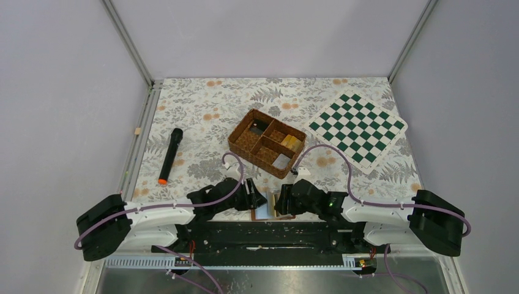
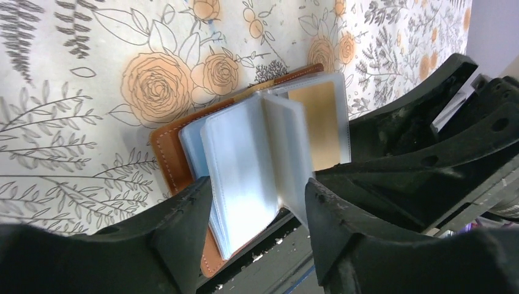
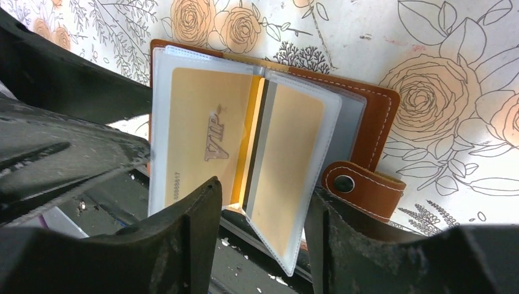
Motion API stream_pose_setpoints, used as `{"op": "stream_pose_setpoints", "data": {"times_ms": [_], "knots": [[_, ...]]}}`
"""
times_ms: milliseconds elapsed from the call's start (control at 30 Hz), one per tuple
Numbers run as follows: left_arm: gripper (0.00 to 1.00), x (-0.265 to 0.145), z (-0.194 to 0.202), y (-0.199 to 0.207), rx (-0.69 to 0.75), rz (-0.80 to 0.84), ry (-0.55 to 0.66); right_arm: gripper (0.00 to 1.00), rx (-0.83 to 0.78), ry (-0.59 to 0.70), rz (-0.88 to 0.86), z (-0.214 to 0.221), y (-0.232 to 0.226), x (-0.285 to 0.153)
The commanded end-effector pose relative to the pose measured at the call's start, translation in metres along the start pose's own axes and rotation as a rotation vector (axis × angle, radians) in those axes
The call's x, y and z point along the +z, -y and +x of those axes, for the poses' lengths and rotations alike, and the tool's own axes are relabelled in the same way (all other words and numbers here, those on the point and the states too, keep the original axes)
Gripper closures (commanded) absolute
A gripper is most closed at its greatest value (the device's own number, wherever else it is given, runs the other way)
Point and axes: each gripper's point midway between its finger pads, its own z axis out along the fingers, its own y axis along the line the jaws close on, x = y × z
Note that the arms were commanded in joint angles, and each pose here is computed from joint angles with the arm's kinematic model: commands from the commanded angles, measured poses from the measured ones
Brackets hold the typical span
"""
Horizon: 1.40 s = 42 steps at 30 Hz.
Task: Take the credit cards out of the card holder
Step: Remove the credit card from the card holder.
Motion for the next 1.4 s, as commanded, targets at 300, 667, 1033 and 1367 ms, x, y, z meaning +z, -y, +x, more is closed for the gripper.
{"op": "stream_pose_setpoints", "data": {"times_ms": [300, 667, 1033, 1367], "knots": [[0.52, -0.026, -0.035, 0.051, 0.09, 0.077, 0.075, 0.54, -0.035, 0.033, 0.03, -0.008, -0.005, -0.002], [0.68, 0.011, -0.001, 0.058, 0.033, 0.168, -0.055, 0.62, 0.006, 0.112, -0.008, -0.009, 0.007, -0.009], [0.73, 0.022, 0.008, 0.029, 0.028, 0.078, -0.065, 0.5, 0.03, 0.132, 0.062, -0.009, 0.027, -0.02], [0.73, 0.013, 0.0, 0.026, 0.039, 0.053, -0.029, 0.56, 0.049, 0.177, -0.215, -0.039, -0.043, -0.057]]}}
